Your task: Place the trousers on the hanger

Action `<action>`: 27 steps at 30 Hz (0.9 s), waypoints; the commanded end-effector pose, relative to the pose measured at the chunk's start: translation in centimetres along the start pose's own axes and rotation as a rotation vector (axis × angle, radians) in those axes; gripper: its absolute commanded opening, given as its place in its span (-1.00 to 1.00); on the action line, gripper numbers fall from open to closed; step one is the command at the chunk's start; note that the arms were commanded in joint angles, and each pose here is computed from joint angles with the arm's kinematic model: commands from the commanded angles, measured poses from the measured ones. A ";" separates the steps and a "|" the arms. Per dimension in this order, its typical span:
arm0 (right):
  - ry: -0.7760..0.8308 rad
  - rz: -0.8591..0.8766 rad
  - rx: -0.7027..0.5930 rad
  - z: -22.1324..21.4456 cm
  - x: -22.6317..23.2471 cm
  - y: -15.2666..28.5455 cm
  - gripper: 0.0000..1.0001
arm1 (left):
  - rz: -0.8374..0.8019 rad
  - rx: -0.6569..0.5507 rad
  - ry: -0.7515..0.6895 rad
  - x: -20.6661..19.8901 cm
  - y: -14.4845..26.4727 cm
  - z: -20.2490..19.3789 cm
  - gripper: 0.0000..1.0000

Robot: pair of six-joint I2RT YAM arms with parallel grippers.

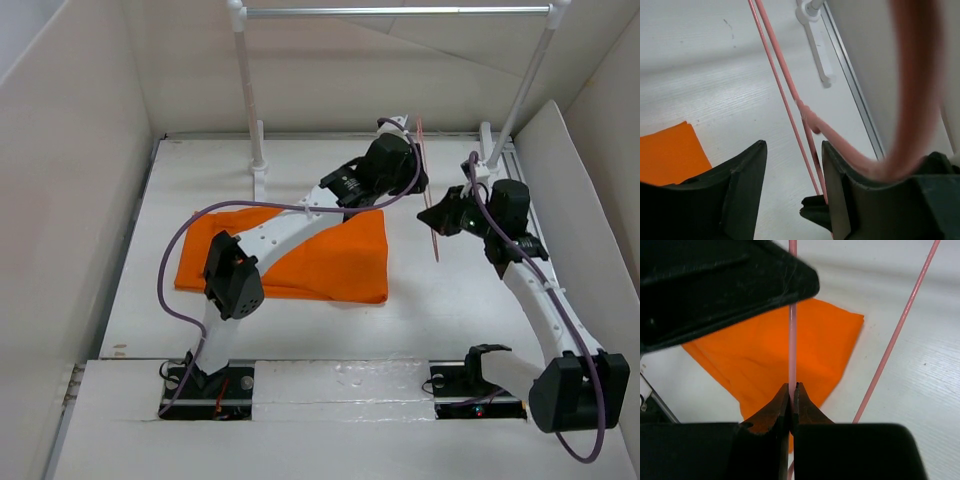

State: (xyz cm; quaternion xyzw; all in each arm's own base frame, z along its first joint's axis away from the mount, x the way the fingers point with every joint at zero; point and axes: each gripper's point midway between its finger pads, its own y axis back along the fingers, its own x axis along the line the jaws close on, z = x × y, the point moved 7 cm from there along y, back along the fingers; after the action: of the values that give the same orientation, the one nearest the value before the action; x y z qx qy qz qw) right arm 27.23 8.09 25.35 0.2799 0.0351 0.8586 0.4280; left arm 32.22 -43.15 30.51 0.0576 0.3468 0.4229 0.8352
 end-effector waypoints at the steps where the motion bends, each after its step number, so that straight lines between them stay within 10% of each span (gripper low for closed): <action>1: 0.028 -0.011 0.008 -0.6 1.2 0.2 -1.00 | -0.054 -0.149 0.051 -2.3 1.7 4.0 -0.17; 5: 0.014 -0.085 0.053 -2.8 1.2 1.4 -1.00 | -0.033 -0.148 0.088 -1.8 1.0 3.4 -1.00; 8: 0.016 -0.099 0.074 -3.9 1.2 2.1 -0.67 | -0.029 -0.130 0.102 -1.3 1.3 2.6 -1.00; 12: 0.073 -0.136 0.120 -4.1 1.5 4.1 0.27 | -0.094 -0.079 0.176 -0.2 2.7 -0.2 -1.00; 15: 0.149 -0.124 0.189 -3.8 1.9 5.7 0.41 | -0.108 -0.020 0.266 1.9 3.9 -4.5 -1.00; 20: 0.131 -0.076 0.219 -5.0 1.5 4.8 -0.06 | -0.039 0.039 0.300 4.5 3.7 -9.2 -1.00; 21: 0.122 -0.072 0.215 -5.3 1.2 4.4 -0.58 | -0.034 0.048 0.308 4.9 3.5 -9.7 -1.00; 23: 0.085 -0.052 0.192 -5.7 0.8 2.7 -1.00 | 0.006 0.076 0.315 6.2 2.8 -11.6 -1.00; 27: 0.041 -0.011 0.217 -7.9 0.3 -1.3 -0.79 | 0.077 0.095 0.308 8.3 1.9 -13.8 -1.00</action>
State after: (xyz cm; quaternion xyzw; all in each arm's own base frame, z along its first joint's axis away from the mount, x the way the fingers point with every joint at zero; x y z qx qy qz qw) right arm 22.16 8.60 19.13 0.3183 0.1644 0.8360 0.4157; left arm 25.04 -37.81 15.63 0.0923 0.4857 0.4446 0.7470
